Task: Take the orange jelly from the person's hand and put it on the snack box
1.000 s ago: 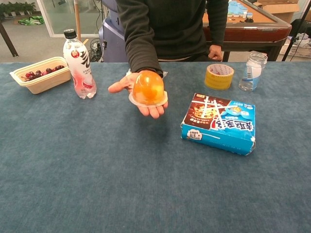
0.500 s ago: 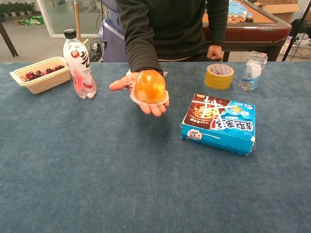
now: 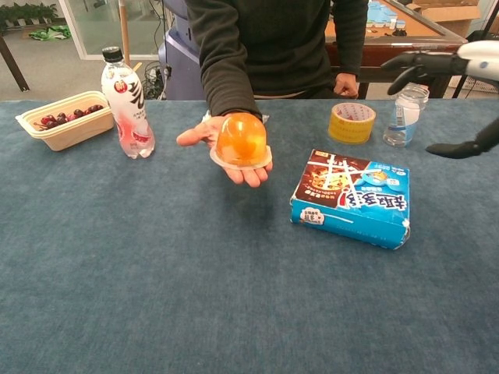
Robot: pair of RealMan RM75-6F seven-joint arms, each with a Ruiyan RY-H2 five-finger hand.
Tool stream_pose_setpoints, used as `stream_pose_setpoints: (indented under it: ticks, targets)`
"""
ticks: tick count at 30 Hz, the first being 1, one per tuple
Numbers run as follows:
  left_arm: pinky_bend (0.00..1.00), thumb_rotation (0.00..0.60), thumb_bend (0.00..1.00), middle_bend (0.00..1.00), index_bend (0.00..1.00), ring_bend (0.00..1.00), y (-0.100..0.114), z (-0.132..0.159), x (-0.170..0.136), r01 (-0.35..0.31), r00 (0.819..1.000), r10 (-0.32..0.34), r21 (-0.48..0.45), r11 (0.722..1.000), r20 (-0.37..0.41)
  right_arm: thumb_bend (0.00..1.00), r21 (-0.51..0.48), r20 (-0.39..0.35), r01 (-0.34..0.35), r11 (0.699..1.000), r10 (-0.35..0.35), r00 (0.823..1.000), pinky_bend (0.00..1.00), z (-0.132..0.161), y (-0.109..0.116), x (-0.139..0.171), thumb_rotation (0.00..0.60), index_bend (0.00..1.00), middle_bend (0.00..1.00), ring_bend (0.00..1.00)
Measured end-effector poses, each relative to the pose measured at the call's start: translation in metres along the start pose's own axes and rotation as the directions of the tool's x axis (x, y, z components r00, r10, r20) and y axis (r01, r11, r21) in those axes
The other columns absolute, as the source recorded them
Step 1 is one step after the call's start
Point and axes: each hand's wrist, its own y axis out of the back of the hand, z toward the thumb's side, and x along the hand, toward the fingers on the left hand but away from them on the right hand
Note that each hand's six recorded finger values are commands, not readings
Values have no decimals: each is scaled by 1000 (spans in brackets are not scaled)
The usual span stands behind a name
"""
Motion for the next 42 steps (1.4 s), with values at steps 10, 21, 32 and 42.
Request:
stream_pose_setpoints:
  ticks: [10,21,32,42]
  targets:
    - [130,600,300,285,313,229,0,-2,-2,4,1000,-3,4,1000,-6,187,0,-96,-83,997,82,992,163,48,-11,-64,600,91,72,0]
    - [130,600,300,285,324,229,-1,-8,-7,6,1000,-6,2,1000,-22,186,-7,-137,-102,995,100,986,207,78,-23,-116,600,91,84,0]
    - [130,600,300,285,325,229,0,-11,-8,4,999,-3,5,1000,-33,187,0,-175,-116,993,115,978,230,106,-35,-149,600,124,135,0]
    - [130,600,300,285,331,229,0,-16,-12,1,999,-1,4,1000,-48,239,22,-187,-112,993,114,976,347,123,-46,-168,600,271,210,60]
